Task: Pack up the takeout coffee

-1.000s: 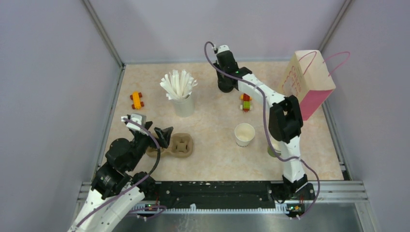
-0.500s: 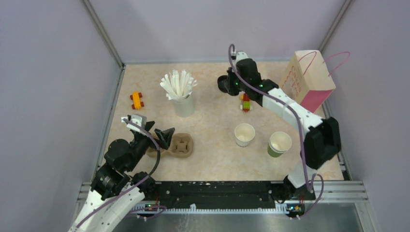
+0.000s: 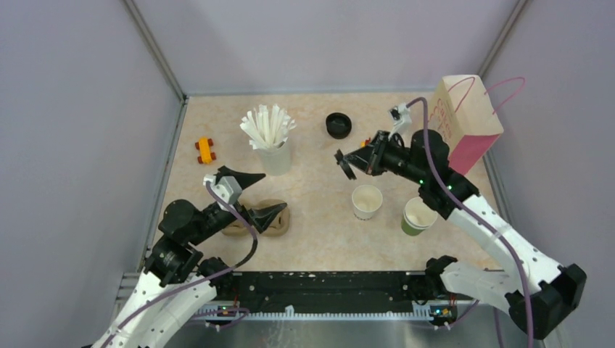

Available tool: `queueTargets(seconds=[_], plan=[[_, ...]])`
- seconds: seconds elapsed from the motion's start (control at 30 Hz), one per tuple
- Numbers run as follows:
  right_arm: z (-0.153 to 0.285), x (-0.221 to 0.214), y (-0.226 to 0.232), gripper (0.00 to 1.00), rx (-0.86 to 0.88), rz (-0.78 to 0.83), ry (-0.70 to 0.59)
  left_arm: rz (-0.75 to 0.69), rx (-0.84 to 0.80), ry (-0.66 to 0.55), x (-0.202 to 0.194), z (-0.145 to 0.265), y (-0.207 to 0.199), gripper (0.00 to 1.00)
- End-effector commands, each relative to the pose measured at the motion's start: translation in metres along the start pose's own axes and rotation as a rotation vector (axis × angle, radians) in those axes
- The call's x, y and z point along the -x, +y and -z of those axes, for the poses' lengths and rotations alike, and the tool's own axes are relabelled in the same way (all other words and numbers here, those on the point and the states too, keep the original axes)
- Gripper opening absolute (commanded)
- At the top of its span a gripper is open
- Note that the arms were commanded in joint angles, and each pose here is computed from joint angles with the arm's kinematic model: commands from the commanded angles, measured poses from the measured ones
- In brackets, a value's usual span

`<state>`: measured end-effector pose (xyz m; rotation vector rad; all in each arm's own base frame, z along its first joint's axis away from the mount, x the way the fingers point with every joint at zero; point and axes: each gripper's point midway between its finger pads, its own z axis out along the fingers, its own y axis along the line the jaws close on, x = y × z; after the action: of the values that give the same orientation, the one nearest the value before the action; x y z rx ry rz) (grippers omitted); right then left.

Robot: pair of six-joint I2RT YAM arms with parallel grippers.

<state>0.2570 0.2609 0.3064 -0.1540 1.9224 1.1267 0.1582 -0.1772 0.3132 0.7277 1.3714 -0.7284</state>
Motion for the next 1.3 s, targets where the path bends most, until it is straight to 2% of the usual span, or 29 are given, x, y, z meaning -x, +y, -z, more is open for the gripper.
queueTargets(seconds=[0.0,0.2,0.33,0.43,0.53,0.57,0.67,0.77,0.83,0.9,0.97,1.1,1.27], plan=[[0.032,-0.003,0.043,0.00,0.180,-0.085,-0.013,-0.102,-0.119,-0.170,0.043,-0.020,-0.012,0.99],[0.063,-0.010,0.055,0.00,0.204,-0.103,0.000,-0.120,-0.159,-0.160,0.041,-0.046,-0.008,0.99],[0.069,-0.017,0.030,0.00,0.095,-0.059,-0.019,0.022,-0.053,-0.089,0.026,-0.059,0.012,0.99],[0.063,-0.040,0.006,0.02,-0.003,-0.009,0.092,0.120,0.007,-0.022,0.012,-0.062,0.020,0.99],[0.060,-0.059,-0.013,0.17,-0.090,0.012,0.144,0.206,0.071,0.149,-0.021,-0.060,0.027,0.98],[0.061,-0.061,-0.016,0.21,-0.104,0.023,0.138,0.229,0.077,0.204,-0.032,-0.059,0.027,0.97],[0.067,-0.061,-0.022,0.42,-0.133,0.035,0.105,0.292,0.068,0.351,-0.064,-0.056,0.022,0.93],[0.074,-0.054,-0.026,0.52,-0.160,0.042,0.060,0.334,0.041,0.455,-0.088,-0.055,0.013,0.89],[0.079,-0.048,-0.025,0.60,-0.170,0.050,0.025,0.333,0.042,0.532,-0.108,-0.054,0.007,0.93],[0.084,-0.044,-0.025,0.65,-0.174,0.071,0.007,0.310,0.078,0.609,-0.126,-0.051,0.006,0.99],[0.085,-0.046,-0.026,0.69,-0.171,0.087,0.021,0.272,0.131,0.652,-0.133,-0.046,0.012,0.99],[0.074,-0.073,-0.032,0.76,-0.169,0.076,0.118,0.179,0.217,0.551,-0.095,-0.040,0.032,0.99],[0.053,-0.109,-0.014,0.76,-0.186,0.174,0.214,0.074,0.259,0.260,-0.020,-0.025,0.042,0.99]])
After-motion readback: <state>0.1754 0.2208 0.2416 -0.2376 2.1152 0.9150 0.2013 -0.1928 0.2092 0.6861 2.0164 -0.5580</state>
